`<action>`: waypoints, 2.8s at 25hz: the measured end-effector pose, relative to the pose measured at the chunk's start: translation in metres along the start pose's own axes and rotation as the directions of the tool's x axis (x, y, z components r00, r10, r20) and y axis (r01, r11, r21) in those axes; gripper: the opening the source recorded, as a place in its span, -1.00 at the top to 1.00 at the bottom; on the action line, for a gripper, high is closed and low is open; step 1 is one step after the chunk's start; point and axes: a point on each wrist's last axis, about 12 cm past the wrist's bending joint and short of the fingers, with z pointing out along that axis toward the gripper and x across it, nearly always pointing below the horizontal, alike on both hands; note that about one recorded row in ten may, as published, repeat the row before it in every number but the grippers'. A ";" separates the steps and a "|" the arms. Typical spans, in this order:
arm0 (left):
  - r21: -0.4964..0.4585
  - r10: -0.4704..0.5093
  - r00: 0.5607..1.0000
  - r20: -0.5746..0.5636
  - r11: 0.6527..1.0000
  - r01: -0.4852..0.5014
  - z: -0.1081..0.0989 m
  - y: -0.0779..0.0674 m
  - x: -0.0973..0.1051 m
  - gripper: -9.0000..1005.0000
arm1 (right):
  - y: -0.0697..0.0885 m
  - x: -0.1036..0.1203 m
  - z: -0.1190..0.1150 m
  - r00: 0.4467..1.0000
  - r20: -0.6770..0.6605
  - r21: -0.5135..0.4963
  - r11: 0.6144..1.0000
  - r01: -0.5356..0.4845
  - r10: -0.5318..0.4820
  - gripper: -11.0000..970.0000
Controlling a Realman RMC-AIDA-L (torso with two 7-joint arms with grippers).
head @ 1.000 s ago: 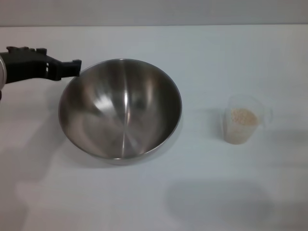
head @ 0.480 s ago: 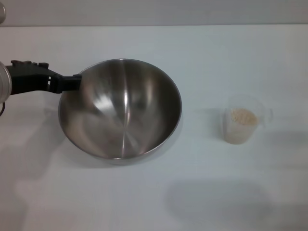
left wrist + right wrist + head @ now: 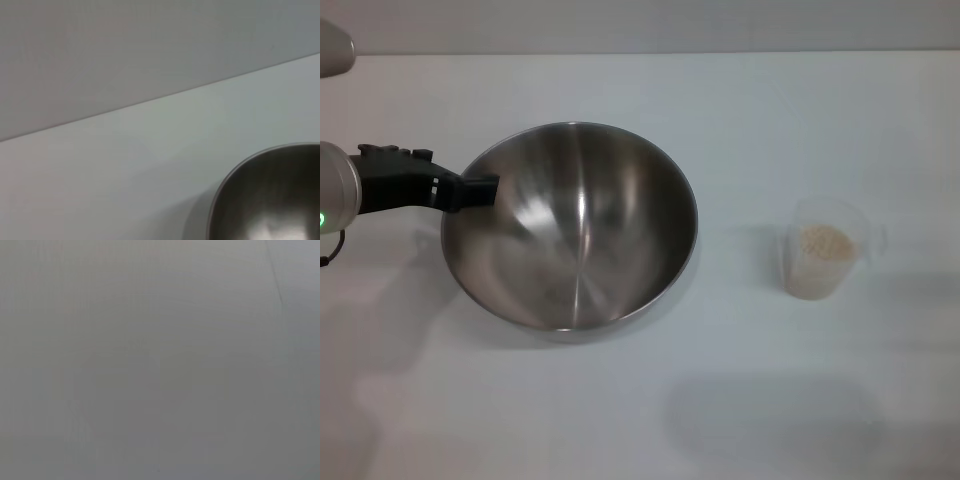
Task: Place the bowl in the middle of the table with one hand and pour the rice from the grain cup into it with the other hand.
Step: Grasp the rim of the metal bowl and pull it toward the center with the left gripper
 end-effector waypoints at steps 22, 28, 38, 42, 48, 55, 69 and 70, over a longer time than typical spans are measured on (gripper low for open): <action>0.026 0.011 0.998 -0.060 1.000 -0.010 0.022 -0.004 0.014 -0.66 | -0.001 0.000 0.000 1.000 -0.001 0.001 1.000 0.003 -0.003 -0.73; 0.032 0.011 0.997 -0.075 0.999 -0.008 0.027 -0.005 0.017 -0.64 | -0.001 0.000 0.000 1.000 -0.002 0.000 1.000 0.002 -0.002 -0.73; 0.052 0.065 0.993 -0.095 0.997 -0.060 0.033 -0.007 0.018 -0.44 | 0.000 0.001 0.000 1.000 -0.006 -0.001 1.000 0.001 -0.001 -0.73; 0.054 0.068 0.993 -0.096 0.997 -0.063 0.034 -0.008 0.017 -0.23 | 0.000 0.001 0.000 1.000 -0.007 -0.001 1.000 0.000 0.000 -0.73; 0.054 0.065 0.994 -0.090 0.997 -0.060 0.034 -0.008 0.016 0.29 | 0.000 0.001 0.000 1.000 -0.004 0.000 1.000 0.000 0.000 -0.73; 0.057 0.071 0.993 -0.091 0.996 -0.066 0.033 -0.009 0.015 0.75 | 0.002 0.001 0.002 1.000 -0.001 -0.012 1.000 -0.004 0.004 -0.73; 0.130 -0.005 0.995 -0.096 0.991 0.017 0.027 0.000 -0.007 0.86 | 0.002 0.000 0.002 1.000 0.003 -0.015 1.000 -0.004 0.004 -0.73; 0.134 -0.007 0.995 -0.097 0.991 0.020 0.027 0.001 -0.009 0.86 | 0.002 0.000 0.002 1.000 0.003 -0.015 1.000 -0.004 0.004 -0.73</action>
